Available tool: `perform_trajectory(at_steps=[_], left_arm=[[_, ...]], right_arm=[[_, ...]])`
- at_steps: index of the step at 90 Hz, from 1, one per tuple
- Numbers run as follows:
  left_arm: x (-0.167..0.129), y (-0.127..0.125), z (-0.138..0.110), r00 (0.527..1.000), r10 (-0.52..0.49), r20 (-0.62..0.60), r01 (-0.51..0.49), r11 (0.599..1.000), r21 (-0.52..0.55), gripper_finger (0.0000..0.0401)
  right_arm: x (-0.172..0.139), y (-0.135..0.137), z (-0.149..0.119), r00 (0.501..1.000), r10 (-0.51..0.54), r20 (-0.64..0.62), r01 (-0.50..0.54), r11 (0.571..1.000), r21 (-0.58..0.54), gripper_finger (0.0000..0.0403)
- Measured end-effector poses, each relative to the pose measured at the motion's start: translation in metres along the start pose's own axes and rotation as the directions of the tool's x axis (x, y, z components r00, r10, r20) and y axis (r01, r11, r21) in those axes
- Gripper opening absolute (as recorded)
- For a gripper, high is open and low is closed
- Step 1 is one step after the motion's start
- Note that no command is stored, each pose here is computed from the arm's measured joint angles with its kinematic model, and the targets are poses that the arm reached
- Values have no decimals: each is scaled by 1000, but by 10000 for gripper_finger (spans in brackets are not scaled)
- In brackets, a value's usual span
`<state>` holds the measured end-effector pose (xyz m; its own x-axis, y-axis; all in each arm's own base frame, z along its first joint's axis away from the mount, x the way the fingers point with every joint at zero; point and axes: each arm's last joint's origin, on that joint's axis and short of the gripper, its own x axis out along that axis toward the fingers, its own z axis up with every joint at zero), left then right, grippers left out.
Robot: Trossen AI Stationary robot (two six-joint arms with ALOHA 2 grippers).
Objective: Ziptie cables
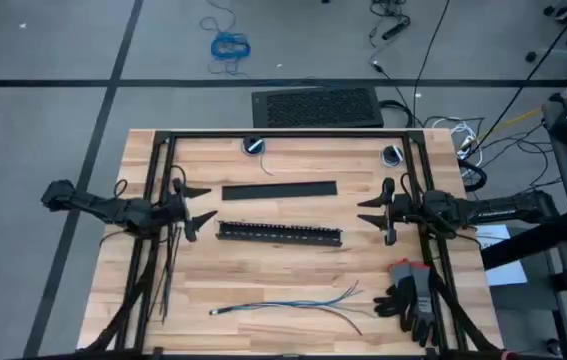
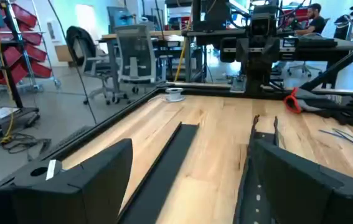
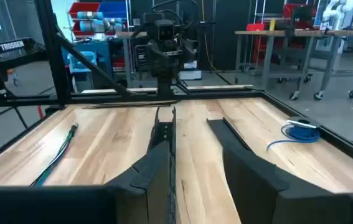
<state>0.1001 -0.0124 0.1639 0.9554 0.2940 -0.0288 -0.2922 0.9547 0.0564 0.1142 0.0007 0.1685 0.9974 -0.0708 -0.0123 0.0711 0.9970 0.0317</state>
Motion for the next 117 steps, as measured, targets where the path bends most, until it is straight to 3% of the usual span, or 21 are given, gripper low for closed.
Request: perform_trajectory(at_steps=[90,104,117], left_arm=[[0,0,0,1000,0,0,0,1000,0,325],[0,0,0,1000,1,1,-1,997,72,325],[0,0,0,1000,0,2,-1,1000,26,325]], right_arm=[[0,0,0,1000,0,0,0,1000,0,141],[0,0,0,1000,1,0,-1,1000,0,141],[0,0,0,1000,0,0,0,1000,0,141]])
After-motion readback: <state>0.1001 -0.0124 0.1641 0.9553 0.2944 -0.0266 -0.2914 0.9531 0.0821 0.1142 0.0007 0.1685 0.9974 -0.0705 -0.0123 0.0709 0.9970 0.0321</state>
